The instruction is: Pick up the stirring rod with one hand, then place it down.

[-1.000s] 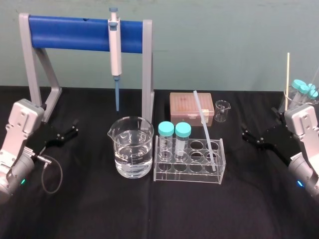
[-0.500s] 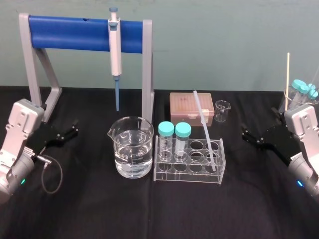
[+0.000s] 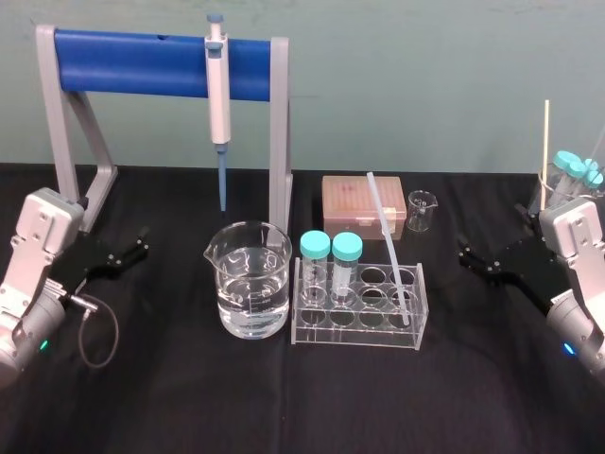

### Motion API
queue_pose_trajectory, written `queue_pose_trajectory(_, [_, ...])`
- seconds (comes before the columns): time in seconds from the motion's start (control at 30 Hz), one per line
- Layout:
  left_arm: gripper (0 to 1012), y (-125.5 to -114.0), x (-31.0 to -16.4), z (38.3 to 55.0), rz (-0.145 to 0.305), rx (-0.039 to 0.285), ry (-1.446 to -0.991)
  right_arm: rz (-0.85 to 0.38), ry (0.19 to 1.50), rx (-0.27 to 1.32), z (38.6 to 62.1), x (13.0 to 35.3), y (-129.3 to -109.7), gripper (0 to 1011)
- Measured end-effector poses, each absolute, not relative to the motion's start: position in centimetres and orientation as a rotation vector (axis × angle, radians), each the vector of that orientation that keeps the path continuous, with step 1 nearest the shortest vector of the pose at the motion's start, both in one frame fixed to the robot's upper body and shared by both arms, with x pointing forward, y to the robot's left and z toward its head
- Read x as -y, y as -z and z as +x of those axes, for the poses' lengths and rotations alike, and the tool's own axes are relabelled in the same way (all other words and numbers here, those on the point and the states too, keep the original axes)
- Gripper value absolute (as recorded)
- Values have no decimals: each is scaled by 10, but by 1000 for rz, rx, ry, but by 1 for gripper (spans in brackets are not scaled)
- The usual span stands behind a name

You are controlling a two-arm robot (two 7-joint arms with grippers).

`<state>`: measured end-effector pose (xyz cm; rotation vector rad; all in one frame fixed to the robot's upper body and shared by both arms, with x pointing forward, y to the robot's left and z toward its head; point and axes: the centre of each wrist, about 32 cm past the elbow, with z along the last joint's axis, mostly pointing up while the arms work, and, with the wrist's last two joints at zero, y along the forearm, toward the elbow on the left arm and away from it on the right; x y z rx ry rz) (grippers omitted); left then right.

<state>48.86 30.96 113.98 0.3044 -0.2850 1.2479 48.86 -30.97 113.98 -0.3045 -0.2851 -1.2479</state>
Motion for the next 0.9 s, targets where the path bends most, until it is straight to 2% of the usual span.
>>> queue_pose_trajectory(0.73, [1000,-1140,-310,489,304,285,-1248,-299,1248,271,490,312,-1142,1003])
queue_pose_trajectory(0.9, [1000,-1140,-310,489,304,285,-1248,-263,1216,209,495,314,-1155,1003])
